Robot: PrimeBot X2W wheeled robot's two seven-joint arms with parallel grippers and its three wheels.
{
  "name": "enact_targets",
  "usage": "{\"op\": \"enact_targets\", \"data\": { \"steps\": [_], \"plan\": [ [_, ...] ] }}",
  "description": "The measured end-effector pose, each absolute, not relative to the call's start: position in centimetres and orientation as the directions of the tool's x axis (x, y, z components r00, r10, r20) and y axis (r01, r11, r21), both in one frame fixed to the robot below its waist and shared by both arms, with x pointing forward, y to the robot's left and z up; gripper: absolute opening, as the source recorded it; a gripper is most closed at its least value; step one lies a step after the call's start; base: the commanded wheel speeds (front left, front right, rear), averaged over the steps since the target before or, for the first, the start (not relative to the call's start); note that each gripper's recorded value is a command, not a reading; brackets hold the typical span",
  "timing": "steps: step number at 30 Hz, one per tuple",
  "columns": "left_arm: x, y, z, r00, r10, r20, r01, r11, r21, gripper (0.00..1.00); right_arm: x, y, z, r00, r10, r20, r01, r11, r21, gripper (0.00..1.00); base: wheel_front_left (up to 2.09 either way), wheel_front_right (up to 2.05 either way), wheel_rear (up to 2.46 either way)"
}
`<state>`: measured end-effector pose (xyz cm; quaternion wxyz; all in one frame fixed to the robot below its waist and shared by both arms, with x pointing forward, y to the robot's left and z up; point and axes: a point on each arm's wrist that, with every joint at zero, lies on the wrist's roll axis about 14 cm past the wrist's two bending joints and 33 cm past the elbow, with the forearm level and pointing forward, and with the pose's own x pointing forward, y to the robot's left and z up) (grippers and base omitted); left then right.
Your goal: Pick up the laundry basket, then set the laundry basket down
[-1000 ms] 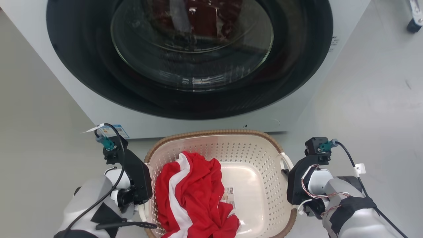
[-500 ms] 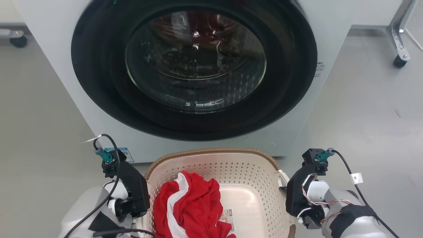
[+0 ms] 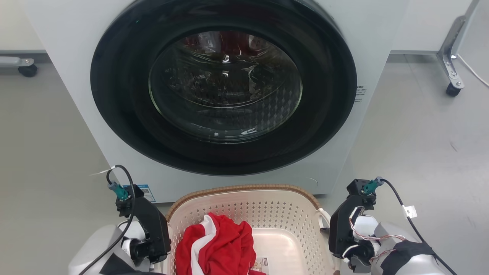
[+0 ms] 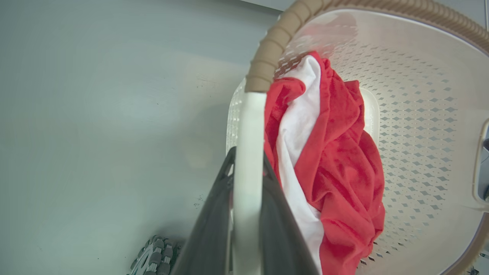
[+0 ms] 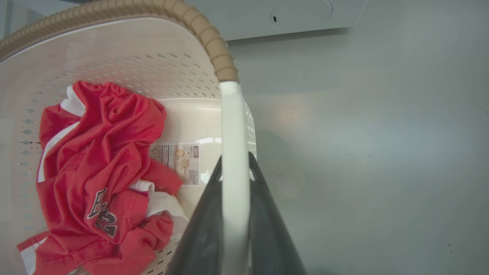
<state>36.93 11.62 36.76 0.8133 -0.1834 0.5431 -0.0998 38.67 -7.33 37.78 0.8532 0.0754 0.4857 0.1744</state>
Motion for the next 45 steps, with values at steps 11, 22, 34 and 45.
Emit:
{"op": "enact_targets", "data": {
  "steps": [11, 22, 34, 45],
  "plan": [
    [36.65, 11.70, 36.81, 0.385, -0.364, -0.848, -0.042, 0.911, -0.410, 0.00, 38.25, -7.16, 37.91, 0.451, 0.381, -0.807, -0.219, 0.924, 0.313, 0.00, 0.00, 0.00, 0.00],
    [36.44, 11.73, 36.50, 0.377, -0.364, -0.852, -0.049, 0.910, -0.411, 0.00, 38.02, -7.11, 37.66, 0.437, 0.384, -0.813, -0.215, 0.923, 0.321, 0.00, 0.00, 0.00, 0.00],
    [36.41, 11.72, 36.32, 0.371, -0.365, -0.854, -0.051, 0.910, -0.411, 0.00, 37.89, -7.06, 37.43, 0.429, 0.390, -0.815, -0.204, 0.920, 0.334, 0.00, 0.00, 0.00, 0.00],
    [36.62, 11.77, 36.09, 0.376, -0.361, -0.853, -0.045, 0.913, -0.406, 0.00, 37.93, -6.97, 37.02, 0.425, 0.392, -0.816, -0.200, 0.920, 0.338, 0.00, 0.00, 0.00, 0.00]
  ]
}}
